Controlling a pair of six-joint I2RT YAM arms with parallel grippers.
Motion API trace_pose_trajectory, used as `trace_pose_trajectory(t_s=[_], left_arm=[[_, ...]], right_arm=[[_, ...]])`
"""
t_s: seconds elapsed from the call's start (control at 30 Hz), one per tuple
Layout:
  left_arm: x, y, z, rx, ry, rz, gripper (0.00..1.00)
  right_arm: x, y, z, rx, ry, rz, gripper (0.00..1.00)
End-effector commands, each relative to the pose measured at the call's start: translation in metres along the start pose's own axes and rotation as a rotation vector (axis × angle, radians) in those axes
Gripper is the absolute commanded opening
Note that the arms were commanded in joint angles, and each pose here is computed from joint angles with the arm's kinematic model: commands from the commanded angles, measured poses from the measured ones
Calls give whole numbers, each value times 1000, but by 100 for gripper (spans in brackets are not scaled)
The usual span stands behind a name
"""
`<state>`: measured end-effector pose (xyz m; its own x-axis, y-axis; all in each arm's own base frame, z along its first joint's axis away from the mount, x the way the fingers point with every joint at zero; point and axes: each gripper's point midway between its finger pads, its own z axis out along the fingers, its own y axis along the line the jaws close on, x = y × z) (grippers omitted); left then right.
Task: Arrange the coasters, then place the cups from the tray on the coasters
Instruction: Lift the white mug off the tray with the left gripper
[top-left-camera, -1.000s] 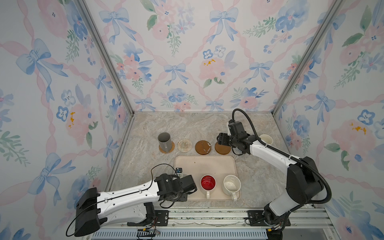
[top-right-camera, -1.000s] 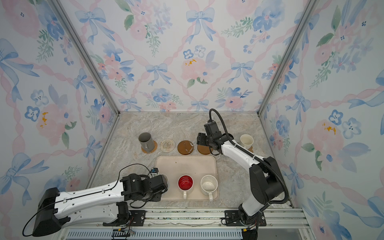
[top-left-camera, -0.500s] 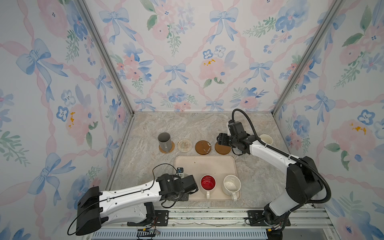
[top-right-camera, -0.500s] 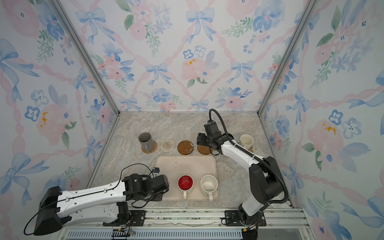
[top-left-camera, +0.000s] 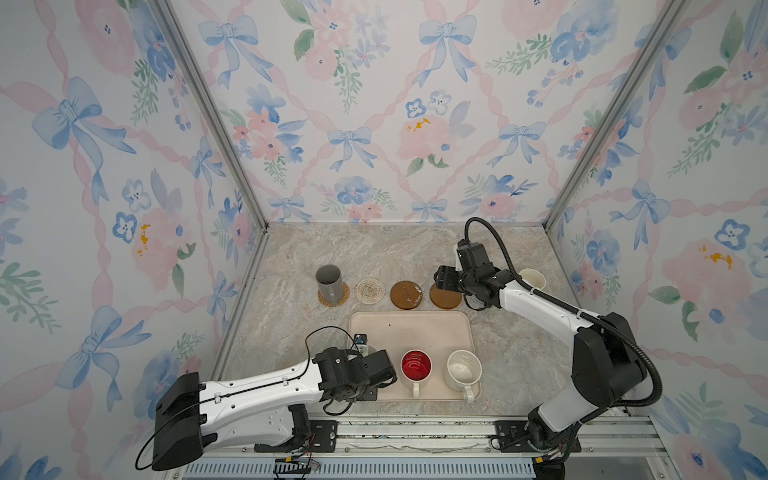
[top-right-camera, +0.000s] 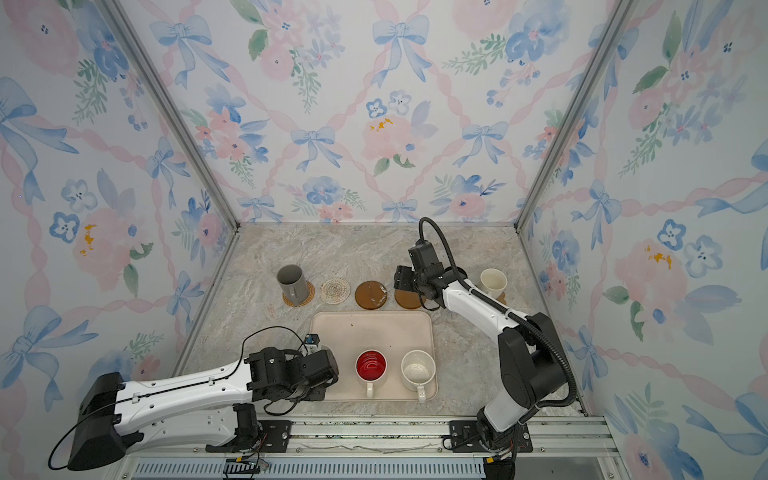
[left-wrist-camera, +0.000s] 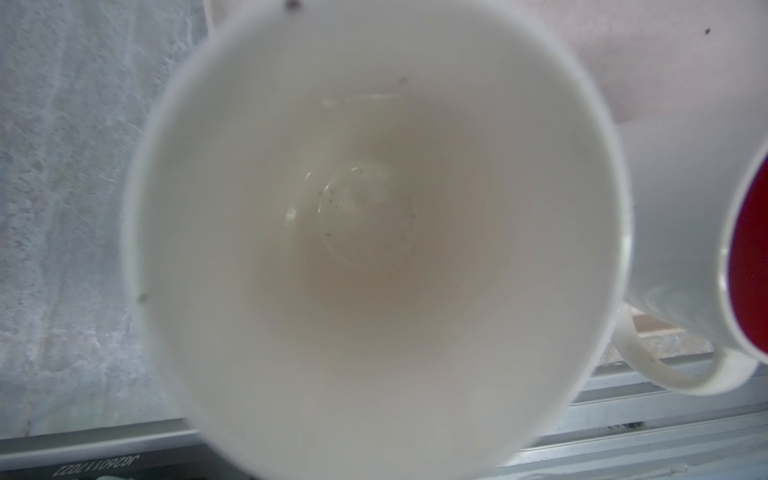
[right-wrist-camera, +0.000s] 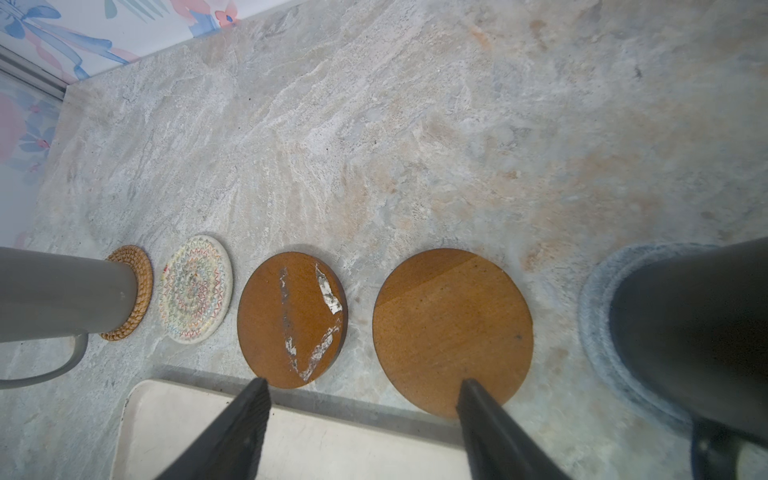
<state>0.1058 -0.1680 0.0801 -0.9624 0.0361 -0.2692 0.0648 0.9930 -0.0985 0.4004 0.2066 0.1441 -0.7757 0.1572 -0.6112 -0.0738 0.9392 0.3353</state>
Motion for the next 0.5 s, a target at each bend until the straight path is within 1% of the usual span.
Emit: trace_pose_trajectory(t_s=[0.0, 0.03, 0.07, 0.1, 0.2, 0.27, 0.47], left_arm=[[0, 9, 5, -48, -9, 12, 8], [0, 8, 5, -49, -11, 12, 5], [-1, 8, 5, -51, -13, 14, 1], [-2, 8, 5, -54, -20, 13, 0], [-11, 7, 1, -58, -59, 17, 0], [-25, -3, -11, -31, -113, 11, 0], [-53, -15, -28, -30, -216, 33, 0]], right_arm=[[-4, -2, 3, -1, -3, 16, 74], [-4, -2, 2, -2, -2, 15, 75], [-4, -3, 2, 0, -2, 17, 74], [-4, -2, 2, -1, -3, 16, 74], [-4, -3, 1, 0, -3, 16, 75], [-4, -4, 1, 0, -4, 17, 75], [-4, -6, 0, 2, -5, 19, 75]])
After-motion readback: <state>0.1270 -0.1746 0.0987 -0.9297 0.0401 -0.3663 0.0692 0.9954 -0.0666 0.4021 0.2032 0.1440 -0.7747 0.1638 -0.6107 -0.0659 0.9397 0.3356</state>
